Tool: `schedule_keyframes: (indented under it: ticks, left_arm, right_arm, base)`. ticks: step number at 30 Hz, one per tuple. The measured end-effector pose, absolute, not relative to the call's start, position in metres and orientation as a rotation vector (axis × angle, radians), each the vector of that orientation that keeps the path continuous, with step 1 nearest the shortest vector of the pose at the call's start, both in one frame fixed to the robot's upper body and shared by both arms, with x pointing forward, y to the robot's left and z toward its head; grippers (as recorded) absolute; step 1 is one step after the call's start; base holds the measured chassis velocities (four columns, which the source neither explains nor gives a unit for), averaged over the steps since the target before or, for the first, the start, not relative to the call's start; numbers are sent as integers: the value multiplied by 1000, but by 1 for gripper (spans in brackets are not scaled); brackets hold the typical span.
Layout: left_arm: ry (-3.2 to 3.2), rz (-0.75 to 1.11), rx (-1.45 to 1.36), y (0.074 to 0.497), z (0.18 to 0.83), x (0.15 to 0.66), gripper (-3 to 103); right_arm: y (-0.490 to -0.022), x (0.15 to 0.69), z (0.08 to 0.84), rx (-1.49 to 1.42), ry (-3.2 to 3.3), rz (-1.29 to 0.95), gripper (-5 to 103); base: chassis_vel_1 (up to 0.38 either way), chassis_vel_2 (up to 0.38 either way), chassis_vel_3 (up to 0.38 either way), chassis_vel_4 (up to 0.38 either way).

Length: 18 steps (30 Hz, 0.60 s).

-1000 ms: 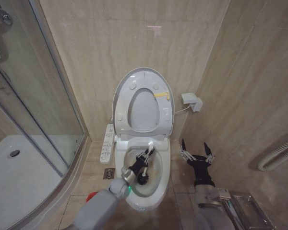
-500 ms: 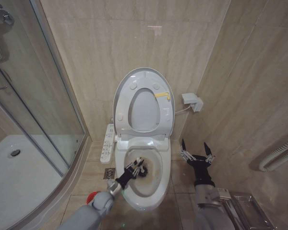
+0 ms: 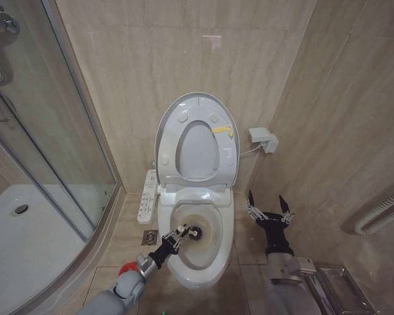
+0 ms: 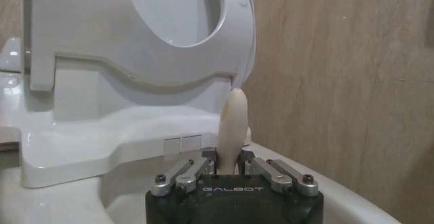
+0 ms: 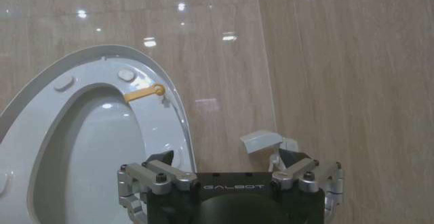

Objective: Open the toilet lid, clean the toilet bowl with a toilet brush, close the toilet lid, and flush.

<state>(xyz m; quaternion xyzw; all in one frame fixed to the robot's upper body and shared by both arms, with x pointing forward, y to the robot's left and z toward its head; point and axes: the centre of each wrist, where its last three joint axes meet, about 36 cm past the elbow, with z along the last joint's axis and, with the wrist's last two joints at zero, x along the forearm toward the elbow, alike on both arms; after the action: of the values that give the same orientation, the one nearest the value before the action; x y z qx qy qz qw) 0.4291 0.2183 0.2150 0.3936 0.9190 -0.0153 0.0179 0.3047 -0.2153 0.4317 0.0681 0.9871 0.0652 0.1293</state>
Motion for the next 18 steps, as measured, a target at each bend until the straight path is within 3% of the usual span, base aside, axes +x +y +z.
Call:
schedule_keyframes:
  ticks: [10, 18]
  left_arm:
    - [2865, -26, 1229, 221, 210, 426, 19]
    - [2725, -56, 1205, 180, 251, 478, 19]
  right_arm:
    - [-215, 305, 432, 198, 2869, 190, 100]
    - [-215, 305, 432, 198, 2869, 189, 100]
  base:
    - [0, 0, 0, 0]
    - [0, 0, 0, 0]
